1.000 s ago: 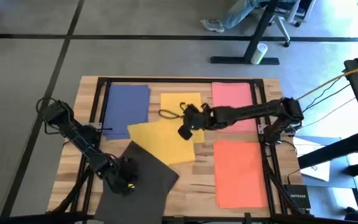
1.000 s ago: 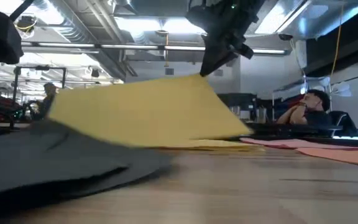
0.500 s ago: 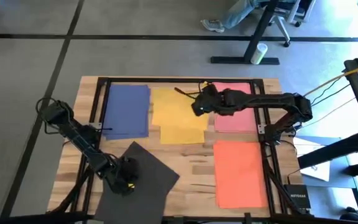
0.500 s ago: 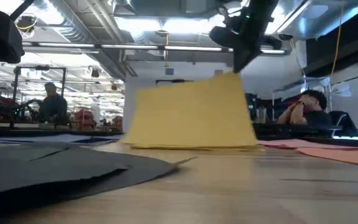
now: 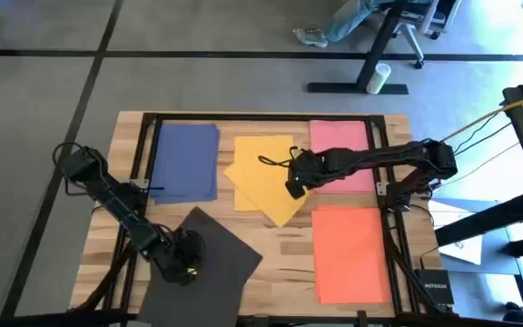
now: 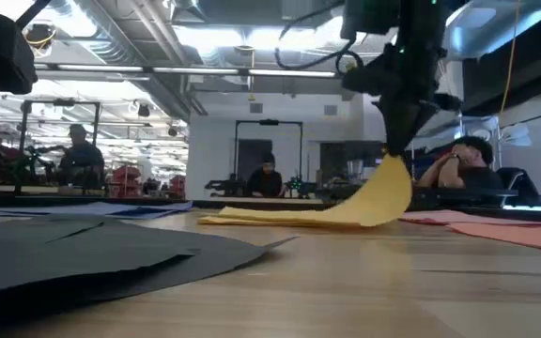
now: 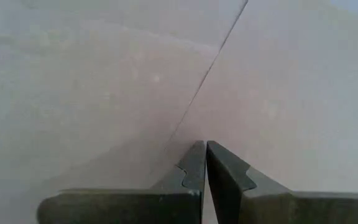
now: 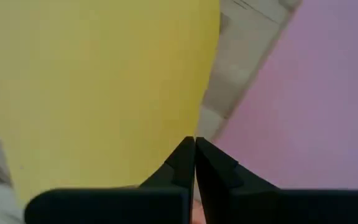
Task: Organize paper
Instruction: Stack the yellow paper on top of the top yellow paper
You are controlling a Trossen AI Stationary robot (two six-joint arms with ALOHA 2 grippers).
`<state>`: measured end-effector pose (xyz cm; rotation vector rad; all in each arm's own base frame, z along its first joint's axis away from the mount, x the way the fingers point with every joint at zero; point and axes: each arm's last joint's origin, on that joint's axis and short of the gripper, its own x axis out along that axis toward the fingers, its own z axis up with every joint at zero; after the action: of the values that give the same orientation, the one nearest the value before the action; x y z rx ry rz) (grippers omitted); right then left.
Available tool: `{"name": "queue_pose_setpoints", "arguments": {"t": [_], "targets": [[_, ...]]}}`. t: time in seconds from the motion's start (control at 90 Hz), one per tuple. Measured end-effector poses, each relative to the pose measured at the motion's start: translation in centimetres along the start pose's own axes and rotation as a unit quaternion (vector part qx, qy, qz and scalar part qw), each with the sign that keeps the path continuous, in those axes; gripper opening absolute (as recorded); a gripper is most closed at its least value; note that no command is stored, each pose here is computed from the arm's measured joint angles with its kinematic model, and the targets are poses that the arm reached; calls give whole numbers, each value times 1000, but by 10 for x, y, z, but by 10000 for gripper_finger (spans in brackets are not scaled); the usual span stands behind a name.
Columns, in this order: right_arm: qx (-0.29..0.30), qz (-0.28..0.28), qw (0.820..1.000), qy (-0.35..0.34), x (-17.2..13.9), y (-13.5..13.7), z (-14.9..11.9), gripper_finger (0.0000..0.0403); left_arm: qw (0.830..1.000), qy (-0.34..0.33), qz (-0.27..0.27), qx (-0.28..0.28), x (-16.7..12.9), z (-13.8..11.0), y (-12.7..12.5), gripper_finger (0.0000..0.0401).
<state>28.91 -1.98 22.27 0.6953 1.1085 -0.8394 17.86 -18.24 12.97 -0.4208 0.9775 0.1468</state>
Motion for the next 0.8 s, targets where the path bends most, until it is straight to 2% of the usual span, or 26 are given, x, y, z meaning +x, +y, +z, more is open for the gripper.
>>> {"name": "queue_pose_setpoints", "arguments": {"t": [0.156, 0.3, 0.433, 0.656, 0.8], "targets": [[47, 52, 996, -49, 11, 1, -1, 0, 1000, -3, -2, -4, 0, 0, -1, 0], [114, 98, 985, -90, 28, -5, -17, 0, 1000, -3, -3, -11, 0, 0, -1, 0], [172, 157, 963, -139, 39, -7, -31, 0, 1000, -3, -3, -11, 0, 0, -1, 0], [260, 160, 930, -206, 52, -13, -60, 0, 1000, -3, -3, -10, 0, 0, -1, 0], [315, 167, 900, -250, 56, -16, -83, 0, 1000, -3, -3, -8, 0, 0, -1, 0]]}}
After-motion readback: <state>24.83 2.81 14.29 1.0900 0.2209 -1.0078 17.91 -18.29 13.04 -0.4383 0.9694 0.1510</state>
